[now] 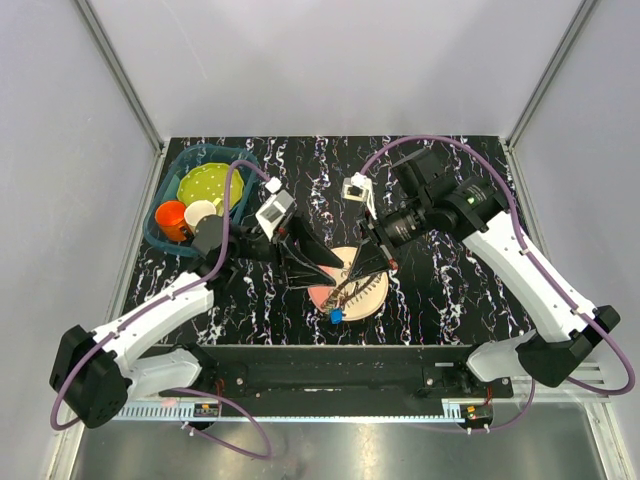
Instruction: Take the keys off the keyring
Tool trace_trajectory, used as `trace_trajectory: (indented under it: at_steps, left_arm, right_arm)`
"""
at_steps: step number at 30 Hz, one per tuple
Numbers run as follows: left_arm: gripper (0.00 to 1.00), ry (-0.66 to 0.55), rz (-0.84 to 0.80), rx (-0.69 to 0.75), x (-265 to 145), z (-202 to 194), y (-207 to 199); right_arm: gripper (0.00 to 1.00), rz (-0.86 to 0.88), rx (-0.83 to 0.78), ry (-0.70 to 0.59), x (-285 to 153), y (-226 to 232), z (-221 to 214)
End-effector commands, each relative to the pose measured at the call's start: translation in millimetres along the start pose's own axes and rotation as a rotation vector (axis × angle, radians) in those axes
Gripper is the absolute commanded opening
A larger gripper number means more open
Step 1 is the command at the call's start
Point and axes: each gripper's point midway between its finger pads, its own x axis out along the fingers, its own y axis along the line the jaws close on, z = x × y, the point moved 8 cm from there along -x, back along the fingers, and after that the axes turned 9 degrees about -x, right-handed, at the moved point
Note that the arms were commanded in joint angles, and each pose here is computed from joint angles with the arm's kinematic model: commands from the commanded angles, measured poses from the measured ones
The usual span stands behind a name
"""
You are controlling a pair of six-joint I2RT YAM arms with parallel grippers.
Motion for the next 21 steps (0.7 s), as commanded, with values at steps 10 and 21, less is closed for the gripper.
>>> trace_trajectory:
  at_steps: [10,21]
  left_arm:
    - [0.4,0.083,-0.038,0.047,7.2,10.7,-4.1]
    - [0.4,0.102,-0.046,0.034,11.0,11.4,-3.4]
  right_arm:
    - [0.0,0.077,-0.105,-0.057,-7.4,16.6,11.0]
    - [0.0,0.087,-0.132,-0.075,-7.0,17.9,11.1]
